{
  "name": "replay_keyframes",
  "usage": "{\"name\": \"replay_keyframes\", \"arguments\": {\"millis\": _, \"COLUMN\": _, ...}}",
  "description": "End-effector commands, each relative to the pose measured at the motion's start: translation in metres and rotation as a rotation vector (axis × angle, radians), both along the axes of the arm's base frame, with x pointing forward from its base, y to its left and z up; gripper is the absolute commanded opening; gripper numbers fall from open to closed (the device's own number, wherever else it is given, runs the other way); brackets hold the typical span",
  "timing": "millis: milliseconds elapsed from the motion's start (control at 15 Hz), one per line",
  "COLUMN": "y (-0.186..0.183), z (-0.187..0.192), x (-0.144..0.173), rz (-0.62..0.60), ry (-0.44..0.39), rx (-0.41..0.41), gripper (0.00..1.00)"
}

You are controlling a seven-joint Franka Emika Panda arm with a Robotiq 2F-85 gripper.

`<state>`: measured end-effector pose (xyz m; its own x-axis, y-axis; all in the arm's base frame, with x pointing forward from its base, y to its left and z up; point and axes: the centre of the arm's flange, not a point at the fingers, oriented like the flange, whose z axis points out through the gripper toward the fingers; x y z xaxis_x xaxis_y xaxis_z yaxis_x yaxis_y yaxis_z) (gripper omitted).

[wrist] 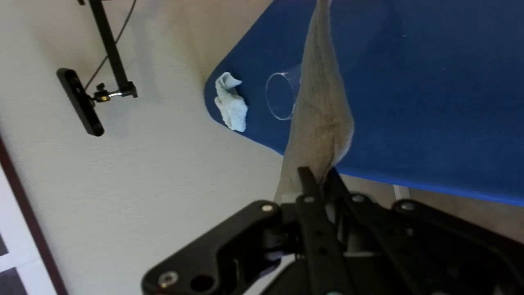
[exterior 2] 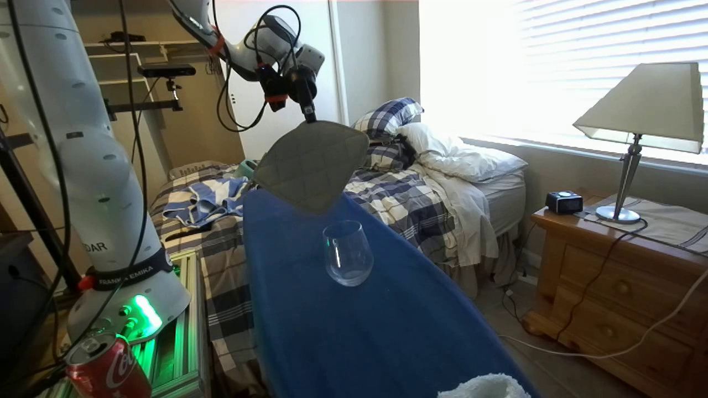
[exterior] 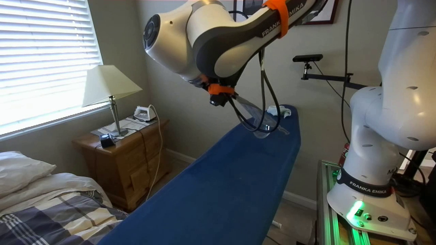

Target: Put the grey pot holder on top of the glass cup.

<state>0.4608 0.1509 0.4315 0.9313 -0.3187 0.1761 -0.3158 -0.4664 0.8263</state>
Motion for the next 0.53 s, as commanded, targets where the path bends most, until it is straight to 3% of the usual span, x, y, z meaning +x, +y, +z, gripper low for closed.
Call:
{"name": "replay_keyframes", "arguments": {"millis": 0, "y": -0.023, "z": 0.021, "x": -0.007, "rz": -0.029, "ry": 0.034, "rx": -0.085, "gripper": 0.02}}
{"name": "replay_keyframes", "arguments": {"millis": 267, "y": -0.052, "z": 0.027, "x": -0.009, "rz": -0.045, "ry": 0.025, "rx": -0.132, "gripper": 0.02}}
{"name": "replay_keyframes", "arguments": {"millis": 333, "y": -0.035, "z": 0.018, "x": -0.004, "rz": -0.069, "ry": 0.026, "rx": -0.111, "gripper": 0.09}}
{"name": "replay_keyframes", "arguments": {"millis": 467, "y": -0.043, "z": 0.021, "x": -0.002, "rz": -0.075, "ry": 0.027, "rx": -0.12, "gripper": 0.09}}
